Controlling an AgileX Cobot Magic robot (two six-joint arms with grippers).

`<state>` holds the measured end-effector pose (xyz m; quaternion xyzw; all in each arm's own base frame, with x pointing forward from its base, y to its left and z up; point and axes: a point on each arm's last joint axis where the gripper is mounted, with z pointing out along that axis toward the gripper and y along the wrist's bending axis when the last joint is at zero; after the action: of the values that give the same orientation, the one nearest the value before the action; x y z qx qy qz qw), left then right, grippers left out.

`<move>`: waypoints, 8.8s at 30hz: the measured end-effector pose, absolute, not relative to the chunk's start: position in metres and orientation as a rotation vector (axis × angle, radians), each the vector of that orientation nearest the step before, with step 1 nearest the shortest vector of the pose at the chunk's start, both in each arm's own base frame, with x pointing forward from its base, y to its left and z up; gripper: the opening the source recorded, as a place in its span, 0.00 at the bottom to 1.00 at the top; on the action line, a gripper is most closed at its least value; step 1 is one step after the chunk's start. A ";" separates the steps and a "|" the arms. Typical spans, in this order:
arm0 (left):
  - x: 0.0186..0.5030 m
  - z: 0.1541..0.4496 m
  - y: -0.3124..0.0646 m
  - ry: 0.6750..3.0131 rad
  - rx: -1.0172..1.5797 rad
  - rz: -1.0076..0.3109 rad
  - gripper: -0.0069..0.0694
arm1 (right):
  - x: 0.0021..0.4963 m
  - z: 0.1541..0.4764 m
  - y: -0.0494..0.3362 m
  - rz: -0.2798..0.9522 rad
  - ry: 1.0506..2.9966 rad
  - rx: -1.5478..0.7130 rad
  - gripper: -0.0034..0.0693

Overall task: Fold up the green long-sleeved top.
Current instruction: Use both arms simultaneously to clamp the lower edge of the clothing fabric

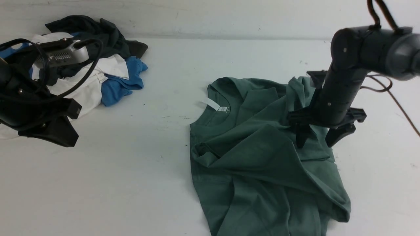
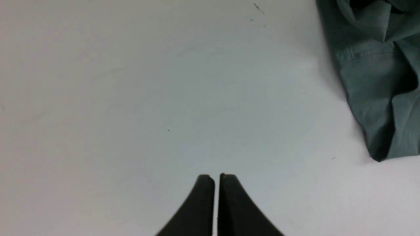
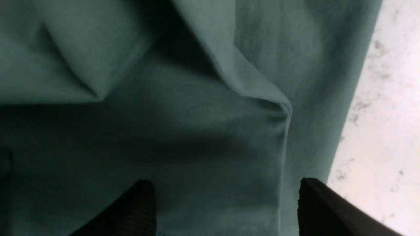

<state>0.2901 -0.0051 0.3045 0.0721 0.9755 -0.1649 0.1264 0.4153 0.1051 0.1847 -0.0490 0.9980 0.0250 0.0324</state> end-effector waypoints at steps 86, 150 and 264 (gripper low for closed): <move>0.343 0.203 -0.145 2.946 0.369 -0.716 0.44 | 0.177 0.266 -0.021 0.197 2.853 0.428 0.71; 0.385 0.204 -0.064 2.710 0.036 -0.938 0.08 | 0.224 0.201 0.025 -0.246 3.193 -0.178 0.07; 0.383 0.162 -0.063 2.916 0.063 -0.491 0.10 | 0.141 0.271 0.010 -0.155 2.757 0.077 0.78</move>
<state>0.3828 -0.0634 0.1619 0.0212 0.9817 -0.1654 0.0915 0.1410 0.0095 0.2712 0.0274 0.9802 -0.0550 0.1884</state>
